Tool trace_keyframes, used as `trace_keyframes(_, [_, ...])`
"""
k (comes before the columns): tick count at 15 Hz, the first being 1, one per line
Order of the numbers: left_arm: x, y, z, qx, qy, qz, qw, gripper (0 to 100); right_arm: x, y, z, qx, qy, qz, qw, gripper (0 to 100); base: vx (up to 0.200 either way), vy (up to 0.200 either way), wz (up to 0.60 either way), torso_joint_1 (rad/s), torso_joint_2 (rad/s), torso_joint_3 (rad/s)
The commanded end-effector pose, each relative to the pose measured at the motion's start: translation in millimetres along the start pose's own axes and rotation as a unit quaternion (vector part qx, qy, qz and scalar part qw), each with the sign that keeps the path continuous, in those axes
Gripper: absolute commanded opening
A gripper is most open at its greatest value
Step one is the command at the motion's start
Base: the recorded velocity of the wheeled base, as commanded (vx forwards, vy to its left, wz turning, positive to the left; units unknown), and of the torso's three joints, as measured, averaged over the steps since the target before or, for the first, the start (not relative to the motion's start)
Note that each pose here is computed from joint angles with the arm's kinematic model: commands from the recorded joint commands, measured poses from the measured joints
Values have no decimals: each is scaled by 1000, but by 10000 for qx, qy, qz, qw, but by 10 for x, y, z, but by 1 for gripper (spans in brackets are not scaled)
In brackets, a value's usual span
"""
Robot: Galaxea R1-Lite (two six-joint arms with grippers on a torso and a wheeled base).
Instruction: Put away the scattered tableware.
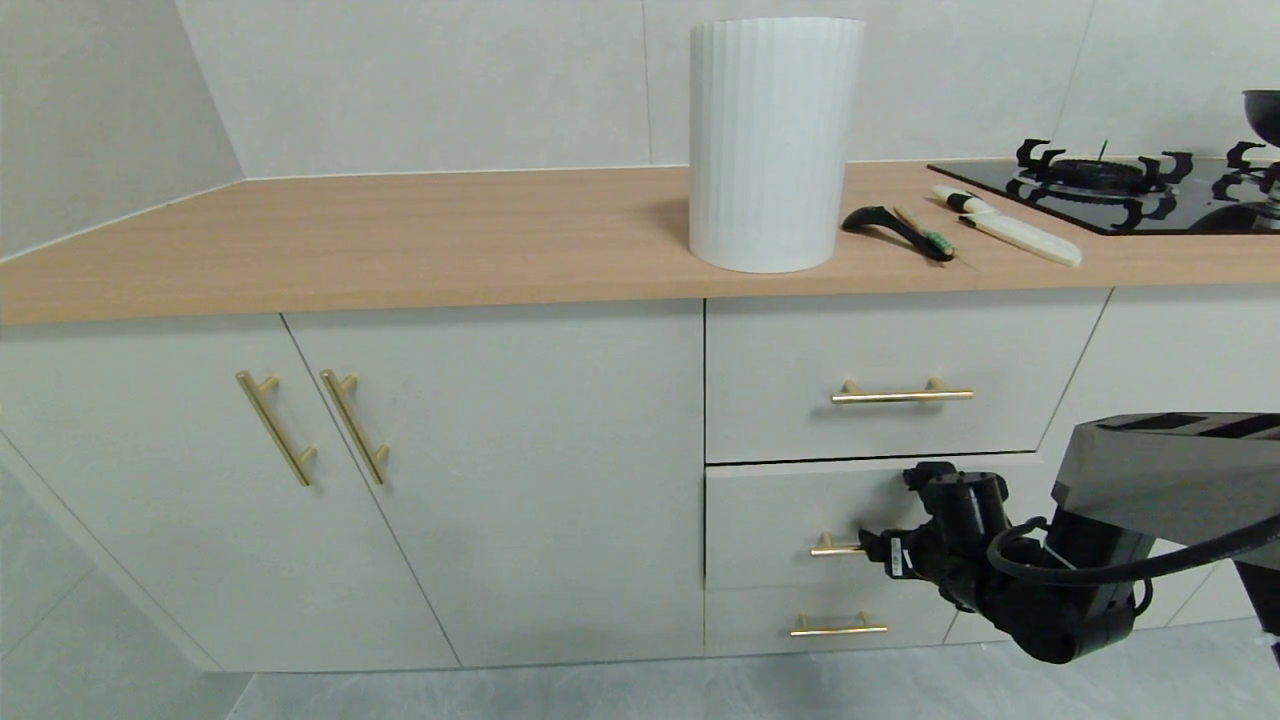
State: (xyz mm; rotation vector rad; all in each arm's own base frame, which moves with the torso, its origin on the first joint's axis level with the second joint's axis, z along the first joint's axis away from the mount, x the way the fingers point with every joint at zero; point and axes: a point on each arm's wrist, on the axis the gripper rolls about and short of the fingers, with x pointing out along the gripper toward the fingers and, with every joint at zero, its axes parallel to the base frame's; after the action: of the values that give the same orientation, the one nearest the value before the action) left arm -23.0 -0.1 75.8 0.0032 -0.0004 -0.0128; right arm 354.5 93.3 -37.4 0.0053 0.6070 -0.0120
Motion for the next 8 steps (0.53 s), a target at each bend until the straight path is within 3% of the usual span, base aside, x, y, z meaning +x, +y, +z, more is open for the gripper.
trace_keyframes(1, [0, 0, 0, -1, 2, 2, 10000, 100, -33, -5, 12, -12, 35, -6, 10000, 100, 0, 0, 0, 0, 0, 0])
trace_keyframes(5, [0, 0, 0, -1, 2, -5, 10000, 100, -166, -25, 47, -67, 271, 87, 9996, 100, 0, 0, 0, 0, 0, 0])
trace_keyframes(8, [0, 0, 0, -1, 2, -5, 10000, 100, -493, -34, 226, -132, 477, 340, 9982, 100, 0, 0, 0, 0, 0, 0])
